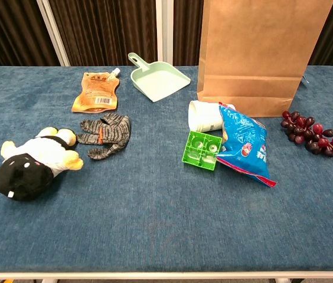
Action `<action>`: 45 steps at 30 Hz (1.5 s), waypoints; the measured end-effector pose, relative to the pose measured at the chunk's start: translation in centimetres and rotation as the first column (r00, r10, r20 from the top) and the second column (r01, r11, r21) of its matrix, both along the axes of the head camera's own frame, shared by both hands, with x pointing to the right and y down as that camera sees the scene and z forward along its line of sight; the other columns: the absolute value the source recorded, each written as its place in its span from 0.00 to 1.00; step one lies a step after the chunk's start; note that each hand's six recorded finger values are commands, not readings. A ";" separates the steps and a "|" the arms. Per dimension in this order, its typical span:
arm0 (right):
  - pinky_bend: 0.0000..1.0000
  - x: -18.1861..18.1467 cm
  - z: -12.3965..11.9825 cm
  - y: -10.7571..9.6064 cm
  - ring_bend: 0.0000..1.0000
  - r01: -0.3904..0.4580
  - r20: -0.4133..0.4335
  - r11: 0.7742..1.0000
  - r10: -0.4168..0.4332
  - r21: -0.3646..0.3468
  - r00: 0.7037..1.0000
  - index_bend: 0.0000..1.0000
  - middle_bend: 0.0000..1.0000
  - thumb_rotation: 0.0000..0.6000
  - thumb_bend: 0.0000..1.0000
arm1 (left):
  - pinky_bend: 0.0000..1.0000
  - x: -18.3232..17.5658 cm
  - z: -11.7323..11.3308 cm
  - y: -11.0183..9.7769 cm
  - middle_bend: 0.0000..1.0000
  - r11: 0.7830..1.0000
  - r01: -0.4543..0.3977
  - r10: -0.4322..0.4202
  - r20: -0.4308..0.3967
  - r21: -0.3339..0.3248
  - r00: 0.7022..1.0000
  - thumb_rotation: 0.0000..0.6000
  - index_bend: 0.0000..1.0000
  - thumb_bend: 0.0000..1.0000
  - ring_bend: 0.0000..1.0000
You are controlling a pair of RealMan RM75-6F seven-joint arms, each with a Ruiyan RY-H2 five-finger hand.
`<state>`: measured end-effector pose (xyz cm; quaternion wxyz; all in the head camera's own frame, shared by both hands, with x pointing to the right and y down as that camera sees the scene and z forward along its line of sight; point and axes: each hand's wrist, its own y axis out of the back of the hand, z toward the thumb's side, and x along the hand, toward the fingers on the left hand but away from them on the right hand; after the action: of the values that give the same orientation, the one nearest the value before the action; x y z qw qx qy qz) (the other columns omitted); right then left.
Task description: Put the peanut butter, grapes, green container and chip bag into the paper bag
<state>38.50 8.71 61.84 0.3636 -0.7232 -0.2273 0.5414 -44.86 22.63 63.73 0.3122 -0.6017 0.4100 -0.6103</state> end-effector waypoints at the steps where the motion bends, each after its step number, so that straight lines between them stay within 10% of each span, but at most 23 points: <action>1: 0.23 0.2 0.8 0.3 0.06 0.001 -0.016 1.000 -0.001 -0.015 1.000 0.02 0.20 1.00 0.07 | 0.28 0.0 0.0 0.0 0.34 1.000 0.000 0.000 0.000 -0.001 1.000 1.00 0.35 0.08 0.26; 18: 0.20 -1.4 11.1 2.6 0.04 0.010 -0.130 0.993 -0.026 -0.121 0.991 0.01 0.22 1.00 0.20 | 0.28 -0.2 0.3 0.3 0.34 1.000 0.010 -0.010 -0.002 -0.011 1.000 1.00 0.35 0.08 0.26; 28: 0.51 -3.4 13.0 2.1 0.29 0.014 -0.121 0.999 -0.018 -0.039 0.992 0.39 0.40 1.00 0.40 | 0.28 -0.5 0.4 0.4 0.34 1.000 0.022 -0.022 -0.002 -0.013 1.000 1.00 0.35 0.08 0.26; 37: 0.67 -2.9 11.0 1.7 0.41 0.004 -0.073 1.000 -0.003 0.011 0.997 0.59 0.54 1.00 0.51 | 0.28 -0.4 0.5 0.3 0.34 1.000 0.017 -0.017 -0.007 -0.011 1.000 1.00 0.35 0.08 0.26; 45: 0.67 -2.1 2.7 -0.3 0.41 -0.029 0.096 0.995 0.020 0.095 0.995 0.59 0.55 1.00 0.51 | 0.28 -0.2 0.2 0.0 0.34 1.000 0.005 -0.005 -0.007 0.001 1.000 1.00 0.35 0.08 0.26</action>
<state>36.45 8.45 64.56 0.3803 -0.7269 -0.2792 0.4990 -45.01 22.65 63.94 0.3097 -0.6025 0.4129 -0.6088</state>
